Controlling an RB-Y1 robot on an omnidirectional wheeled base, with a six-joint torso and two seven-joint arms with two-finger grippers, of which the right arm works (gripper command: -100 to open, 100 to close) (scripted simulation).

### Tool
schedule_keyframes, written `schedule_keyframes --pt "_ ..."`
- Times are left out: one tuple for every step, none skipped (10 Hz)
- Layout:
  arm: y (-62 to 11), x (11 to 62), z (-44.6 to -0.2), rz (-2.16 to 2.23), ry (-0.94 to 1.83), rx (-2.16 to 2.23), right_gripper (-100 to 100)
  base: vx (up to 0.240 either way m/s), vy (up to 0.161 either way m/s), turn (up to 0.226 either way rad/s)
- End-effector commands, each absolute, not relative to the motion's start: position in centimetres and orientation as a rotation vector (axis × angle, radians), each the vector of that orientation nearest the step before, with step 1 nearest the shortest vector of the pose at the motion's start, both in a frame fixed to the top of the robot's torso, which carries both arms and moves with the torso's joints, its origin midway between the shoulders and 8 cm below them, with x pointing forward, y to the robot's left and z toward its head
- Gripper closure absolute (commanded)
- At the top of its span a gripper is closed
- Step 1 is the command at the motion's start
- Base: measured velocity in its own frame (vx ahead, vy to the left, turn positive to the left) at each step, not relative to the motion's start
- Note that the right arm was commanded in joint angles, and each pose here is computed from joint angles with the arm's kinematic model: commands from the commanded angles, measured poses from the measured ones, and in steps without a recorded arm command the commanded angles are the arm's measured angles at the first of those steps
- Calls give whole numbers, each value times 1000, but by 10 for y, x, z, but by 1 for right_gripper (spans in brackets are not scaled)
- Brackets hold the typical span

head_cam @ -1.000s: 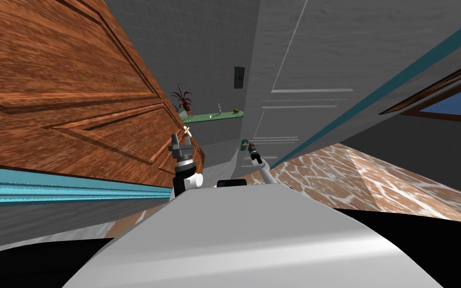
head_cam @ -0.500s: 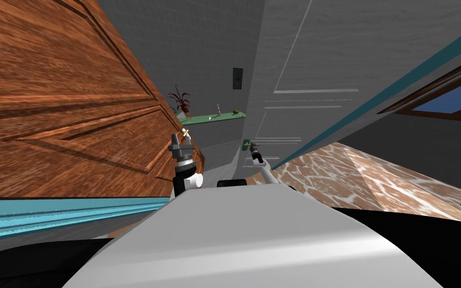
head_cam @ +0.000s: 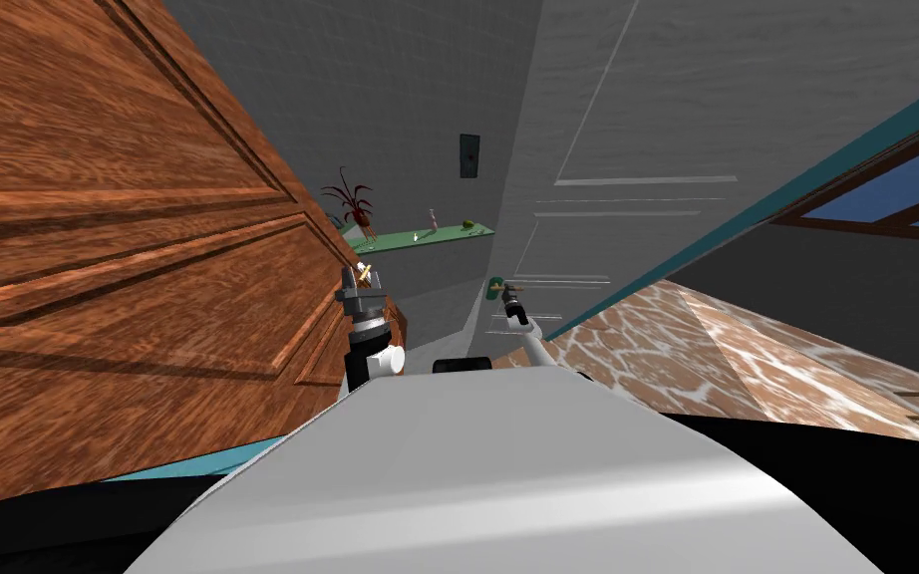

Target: Push the door open

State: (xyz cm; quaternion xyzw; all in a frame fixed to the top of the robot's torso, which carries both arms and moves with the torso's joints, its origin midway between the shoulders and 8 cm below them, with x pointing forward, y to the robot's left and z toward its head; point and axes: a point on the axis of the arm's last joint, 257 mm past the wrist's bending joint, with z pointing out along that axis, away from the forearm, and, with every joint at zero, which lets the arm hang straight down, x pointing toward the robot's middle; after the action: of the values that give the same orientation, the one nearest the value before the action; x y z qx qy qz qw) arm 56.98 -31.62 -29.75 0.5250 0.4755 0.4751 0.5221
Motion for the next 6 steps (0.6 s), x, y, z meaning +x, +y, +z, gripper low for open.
schedule_keyframes --pt "-335 570 -291 1117 1116 1260 100 189 132 -69" --pt "-340 569 -291 1108 1108 1266 100 194 102 -78" --pt "-345 569 -292 1101 1100 1271 100 195 107 -54" --pt "-351 568 -292 1091 1090 1278 100 179 97 -89" --pt "-354 567 -292 1086 1086 1282 100 167 113 -71" --pt "-358 567 -293 1079 1079 1287 100 170 96 -58"
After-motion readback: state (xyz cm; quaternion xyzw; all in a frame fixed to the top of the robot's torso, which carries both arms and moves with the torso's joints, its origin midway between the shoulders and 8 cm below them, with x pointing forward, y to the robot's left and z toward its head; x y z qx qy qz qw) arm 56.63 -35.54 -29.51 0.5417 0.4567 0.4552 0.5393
